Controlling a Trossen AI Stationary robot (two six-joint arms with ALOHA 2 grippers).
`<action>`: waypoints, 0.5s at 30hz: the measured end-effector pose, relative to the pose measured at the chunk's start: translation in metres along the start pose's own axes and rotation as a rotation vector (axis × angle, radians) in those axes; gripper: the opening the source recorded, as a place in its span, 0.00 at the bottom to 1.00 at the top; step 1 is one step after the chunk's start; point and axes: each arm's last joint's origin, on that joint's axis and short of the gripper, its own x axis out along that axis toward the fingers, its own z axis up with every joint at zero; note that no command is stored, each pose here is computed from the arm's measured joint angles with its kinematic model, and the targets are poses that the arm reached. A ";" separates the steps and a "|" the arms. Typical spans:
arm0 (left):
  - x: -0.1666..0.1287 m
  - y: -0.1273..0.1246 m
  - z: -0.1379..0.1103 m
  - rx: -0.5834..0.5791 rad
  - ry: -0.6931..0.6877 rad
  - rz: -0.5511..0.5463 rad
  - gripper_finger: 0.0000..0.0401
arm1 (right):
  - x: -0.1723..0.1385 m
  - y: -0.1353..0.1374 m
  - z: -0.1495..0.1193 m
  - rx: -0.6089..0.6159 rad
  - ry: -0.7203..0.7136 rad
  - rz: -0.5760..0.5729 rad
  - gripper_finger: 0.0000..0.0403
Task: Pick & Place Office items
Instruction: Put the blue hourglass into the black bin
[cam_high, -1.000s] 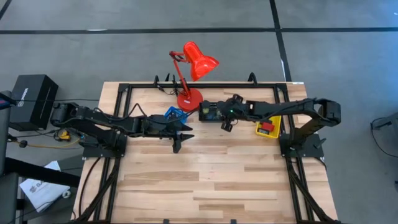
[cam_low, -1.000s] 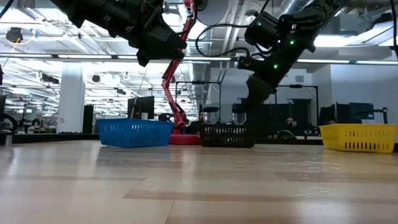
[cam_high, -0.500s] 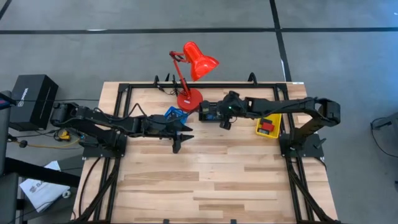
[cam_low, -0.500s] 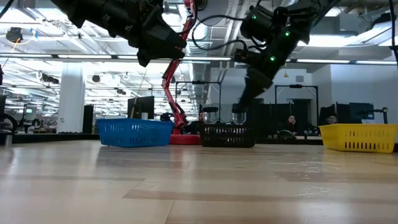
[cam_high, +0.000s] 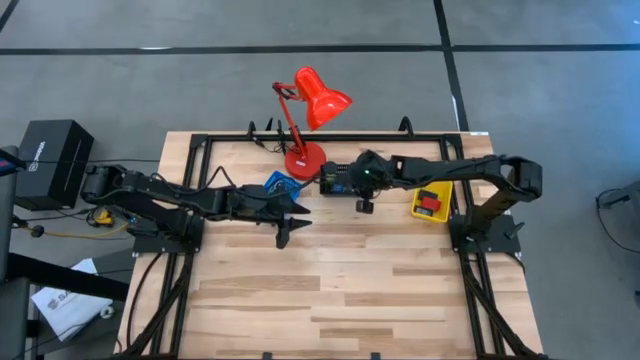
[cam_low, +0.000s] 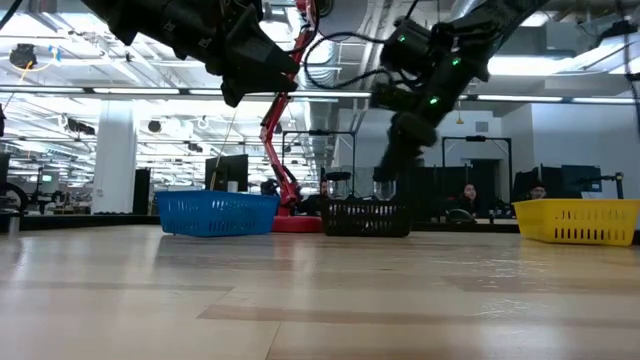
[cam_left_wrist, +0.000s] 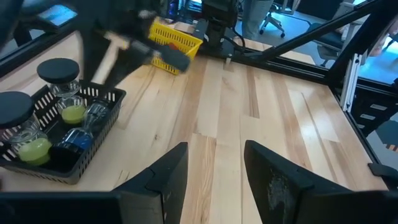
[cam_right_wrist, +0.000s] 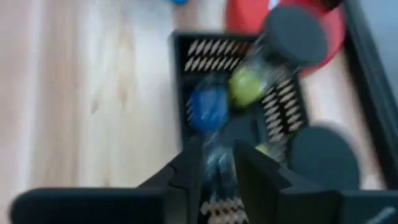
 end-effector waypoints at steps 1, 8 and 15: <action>0.000 0.000 0.000 0.000 0.000 0.000 0.38 | 0.003 -0.001 0.002 0.005 -0.005 -0.007 0.25; 0.000 0.000 0.000 0.000 0.001 0.001 0.38 | 0.004 0.002 -0.006 -0.014 0.072 0.009 0.41; 0.000 0.000 0.000 0.000 0.003 0.001 0.38 | 0.004 0.000 -0.010 -0.012 0.108 -0.003 0.50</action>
